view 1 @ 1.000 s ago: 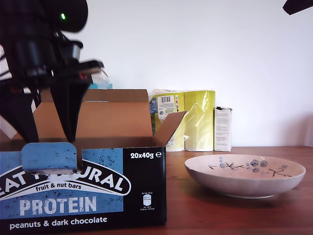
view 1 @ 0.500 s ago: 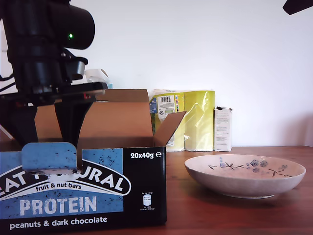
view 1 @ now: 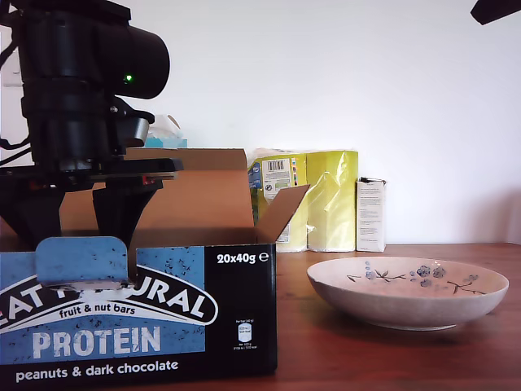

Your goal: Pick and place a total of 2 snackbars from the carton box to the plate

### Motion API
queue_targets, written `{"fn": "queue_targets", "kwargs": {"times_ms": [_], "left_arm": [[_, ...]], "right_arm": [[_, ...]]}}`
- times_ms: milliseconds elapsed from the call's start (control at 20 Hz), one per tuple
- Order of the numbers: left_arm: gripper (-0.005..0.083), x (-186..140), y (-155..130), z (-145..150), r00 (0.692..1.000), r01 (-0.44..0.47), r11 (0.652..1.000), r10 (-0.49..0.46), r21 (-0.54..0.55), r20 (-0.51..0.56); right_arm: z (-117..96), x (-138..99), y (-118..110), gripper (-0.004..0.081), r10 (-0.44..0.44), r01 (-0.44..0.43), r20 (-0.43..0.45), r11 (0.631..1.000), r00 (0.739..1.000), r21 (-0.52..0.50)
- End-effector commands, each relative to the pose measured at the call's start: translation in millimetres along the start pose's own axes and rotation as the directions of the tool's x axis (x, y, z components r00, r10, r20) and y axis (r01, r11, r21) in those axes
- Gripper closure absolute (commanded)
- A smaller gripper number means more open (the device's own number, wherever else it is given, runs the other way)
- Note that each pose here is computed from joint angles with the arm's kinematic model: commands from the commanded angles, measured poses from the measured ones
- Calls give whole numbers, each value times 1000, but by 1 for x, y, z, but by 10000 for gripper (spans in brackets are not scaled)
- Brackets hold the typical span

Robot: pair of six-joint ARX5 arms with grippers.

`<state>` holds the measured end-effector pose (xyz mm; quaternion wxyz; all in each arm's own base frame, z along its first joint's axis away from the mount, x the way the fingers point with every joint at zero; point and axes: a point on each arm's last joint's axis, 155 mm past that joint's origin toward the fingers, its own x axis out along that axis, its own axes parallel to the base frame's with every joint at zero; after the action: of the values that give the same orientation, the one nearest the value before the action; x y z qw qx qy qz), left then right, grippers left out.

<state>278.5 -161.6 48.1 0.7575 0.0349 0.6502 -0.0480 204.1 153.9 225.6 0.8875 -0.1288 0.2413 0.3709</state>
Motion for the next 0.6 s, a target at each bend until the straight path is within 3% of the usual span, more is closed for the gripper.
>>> {"fn": "queue_targets", "kwargs": {"times_ms": [0,350,550], "left_arm": [[274,15,10,-13,996,-51,999,51,1,-69],[287,16,28,-25,984,-138,990,139,14,-116],[292,18,9,-16,995,-43,999,43,-3,-90]], "right_arm": [[0,1,1,783,4,-4,4,1000,1000,-6],[0,1,1,783,5,-5,5,1000,1000,-6],[0,1,1,783,6,-6,4,1000,1000,-6]]}}
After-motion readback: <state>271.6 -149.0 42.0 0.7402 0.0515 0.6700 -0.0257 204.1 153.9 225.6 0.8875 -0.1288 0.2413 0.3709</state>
